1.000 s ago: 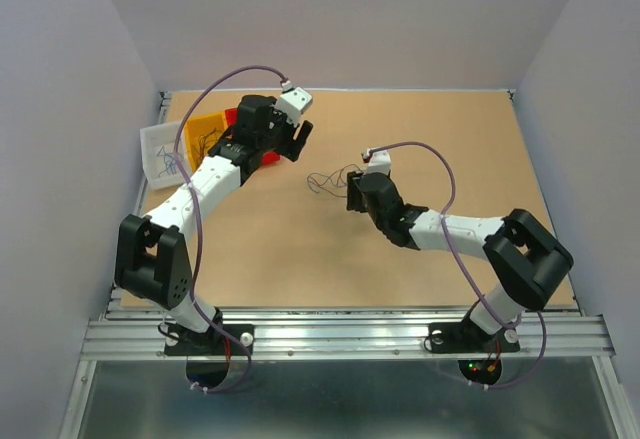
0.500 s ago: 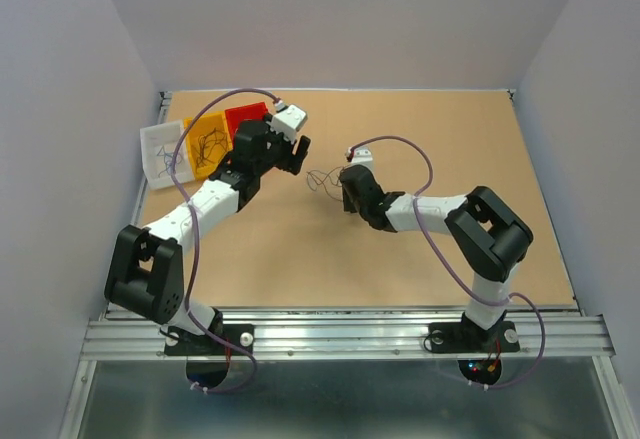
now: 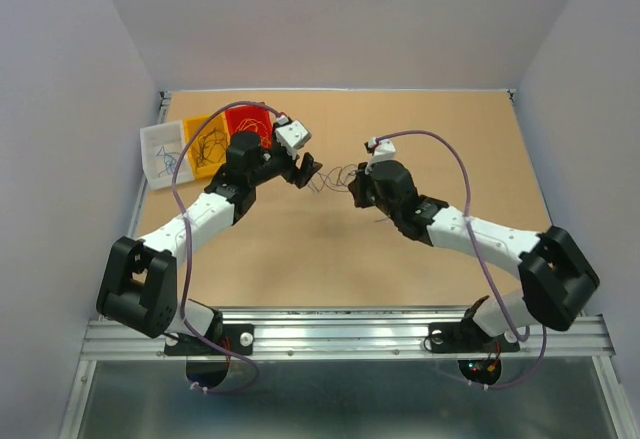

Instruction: Untangle the cables

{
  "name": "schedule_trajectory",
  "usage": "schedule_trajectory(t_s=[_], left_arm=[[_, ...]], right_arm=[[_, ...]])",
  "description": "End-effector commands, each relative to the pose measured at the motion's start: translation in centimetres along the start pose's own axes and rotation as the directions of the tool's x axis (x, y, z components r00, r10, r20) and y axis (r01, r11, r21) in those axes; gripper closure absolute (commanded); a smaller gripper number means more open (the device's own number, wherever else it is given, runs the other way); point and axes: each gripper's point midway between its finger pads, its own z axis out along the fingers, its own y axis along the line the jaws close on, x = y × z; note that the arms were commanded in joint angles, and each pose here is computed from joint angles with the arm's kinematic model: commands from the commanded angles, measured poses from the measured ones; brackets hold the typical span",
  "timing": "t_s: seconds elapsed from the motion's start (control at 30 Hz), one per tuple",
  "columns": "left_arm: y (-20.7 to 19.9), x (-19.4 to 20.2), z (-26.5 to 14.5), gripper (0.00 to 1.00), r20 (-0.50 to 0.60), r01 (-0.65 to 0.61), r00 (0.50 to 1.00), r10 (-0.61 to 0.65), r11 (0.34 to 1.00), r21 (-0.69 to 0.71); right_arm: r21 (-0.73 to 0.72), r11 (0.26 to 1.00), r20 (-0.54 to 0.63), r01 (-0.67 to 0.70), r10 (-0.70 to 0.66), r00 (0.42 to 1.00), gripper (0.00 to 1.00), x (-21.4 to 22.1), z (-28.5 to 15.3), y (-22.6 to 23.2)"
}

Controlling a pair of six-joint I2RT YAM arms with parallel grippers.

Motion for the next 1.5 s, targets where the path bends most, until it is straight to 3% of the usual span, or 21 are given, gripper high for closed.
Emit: schedule_trajectory(t_s=[0.0, 0.2, 0.5, 0.77, 1.23, 1.47], left_arm=[[-3.9, -3.0, -1.0, 0.2, 0.143, -0.086, 0.988, 0.057, 0.976, 0.202], [-7.3, -3.7, -2.5, 0.09, 0.202, -0.132, 0.978, 0.059, 0.919, 0.371], [-10.9, -2.7, -3.8, 0.08, 0.22, -0.183, 0.973, 0.064, 0.797, 0.575], [-12.9, -1.8, -3.3, 0.08, 0.176, -0.146, 0.984, 0.037, 0.74, 0.657], [-13.6, -3.6, -3.2, 0.25, 0.163, -0.093, 0.986, -0.032, 0.705, 0.703], [-13.7, -5.1, -4.0, 0.27, 0.213, -0.126, 0.976, -0.034, 0.714, 0.688]], right_arm=[[-0.286, 0.958, 0.136, 0.028, 0.011, 0.991, 0.99, -4.1, -3.9, 4.9], [-0.465, 0.882, 0.187, 0.079, 0.011, 0.982, 0.99, -5.1, -7.3, 7.6], [-0.534, 0.838, 0.244, 0.108, 0.031, 0.969, 0.99, -7.0, -9.0, 9.1], [-0.624, 0.769, 0.313, 0.14, 0.083, 0.946, 0.99, -9.0, -10.5, 11.1], [-0.702, 0.696, 0.327, 0.148, 0.131, 0.936, 1.0, -8.6, -10.5, 12.6], [-0.723, 0.678, 0.32, 0.134, 0.157, 0.934, 0.99, -8.5, -10.3, 13.0]])
